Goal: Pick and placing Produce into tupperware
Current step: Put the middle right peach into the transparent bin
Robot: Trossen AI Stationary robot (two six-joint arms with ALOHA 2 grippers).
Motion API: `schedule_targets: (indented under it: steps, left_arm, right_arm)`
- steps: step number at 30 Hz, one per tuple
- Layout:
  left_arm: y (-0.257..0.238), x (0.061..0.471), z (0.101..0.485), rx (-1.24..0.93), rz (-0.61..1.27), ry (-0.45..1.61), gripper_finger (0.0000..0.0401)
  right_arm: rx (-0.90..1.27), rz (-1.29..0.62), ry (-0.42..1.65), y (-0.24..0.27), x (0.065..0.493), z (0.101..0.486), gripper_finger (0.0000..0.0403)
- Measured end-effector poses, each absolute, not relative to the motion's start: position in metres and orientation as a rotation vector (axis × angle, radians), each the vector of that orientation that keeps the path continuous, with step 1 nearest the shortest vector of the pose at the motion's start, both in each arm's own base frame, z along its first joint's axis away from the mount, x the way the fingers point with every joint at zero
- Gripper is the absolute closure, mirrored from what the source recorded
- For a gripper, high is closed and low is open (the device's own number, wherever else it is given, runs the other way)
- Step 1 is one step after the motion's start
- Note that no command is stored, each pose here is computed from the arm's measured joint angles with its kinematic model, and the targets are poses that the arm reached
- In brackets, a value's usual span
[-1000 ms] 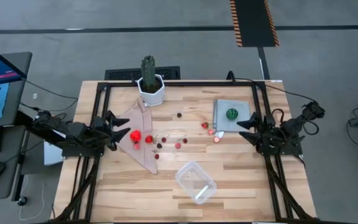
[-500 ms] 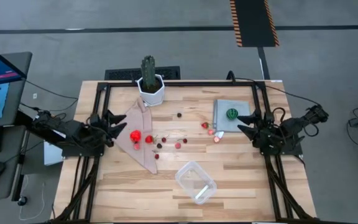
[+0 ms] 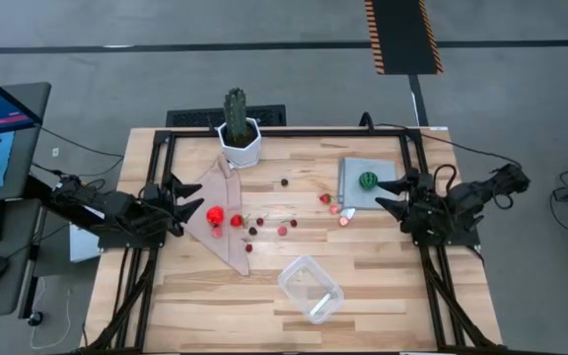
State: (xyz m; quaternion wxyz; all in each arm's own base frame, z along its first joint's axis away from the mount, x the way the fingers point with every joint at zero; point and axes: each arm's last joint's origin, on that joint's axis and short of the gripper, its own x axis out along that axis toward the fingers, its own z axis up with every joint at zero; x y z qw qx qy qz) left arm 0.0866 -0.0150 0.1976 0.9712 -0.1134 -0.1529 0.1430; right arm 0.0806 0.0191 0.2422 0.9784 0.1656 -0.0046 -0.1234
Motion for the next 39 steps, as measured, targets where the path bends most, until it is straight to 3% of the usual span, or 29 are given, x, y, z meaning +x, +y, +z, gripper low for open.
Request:
schedule_targets:
  steps: [8,14,23,39]
  left_arm:
    - [-0.013,0.087,0.194,-0.239,0.383,-0.272,0.0179]
    - [-0.012,0.087,0.192,-0.262,0.407,-0.267,0.0179]
    - [-0.012,0.087,0.193,-0.254,0.411,-0.266,0.0179]
    - [-0.013,0.088,0.187,-0.265,0.405,-0.222,0.0179]
  right_arm:
    - [0.307,-0.392,0.329,0.027,0.106,0.288,0.0101]
    - [0.246,-0.560,0.678,0.024,0.146,0.299,0.0101]
    - [0.343,-0.560,1.026,0.013,0.199,0.270,0.0101]
    - [0.320,-0.696,1.313,0.012,0.246,0.202,0.0101]
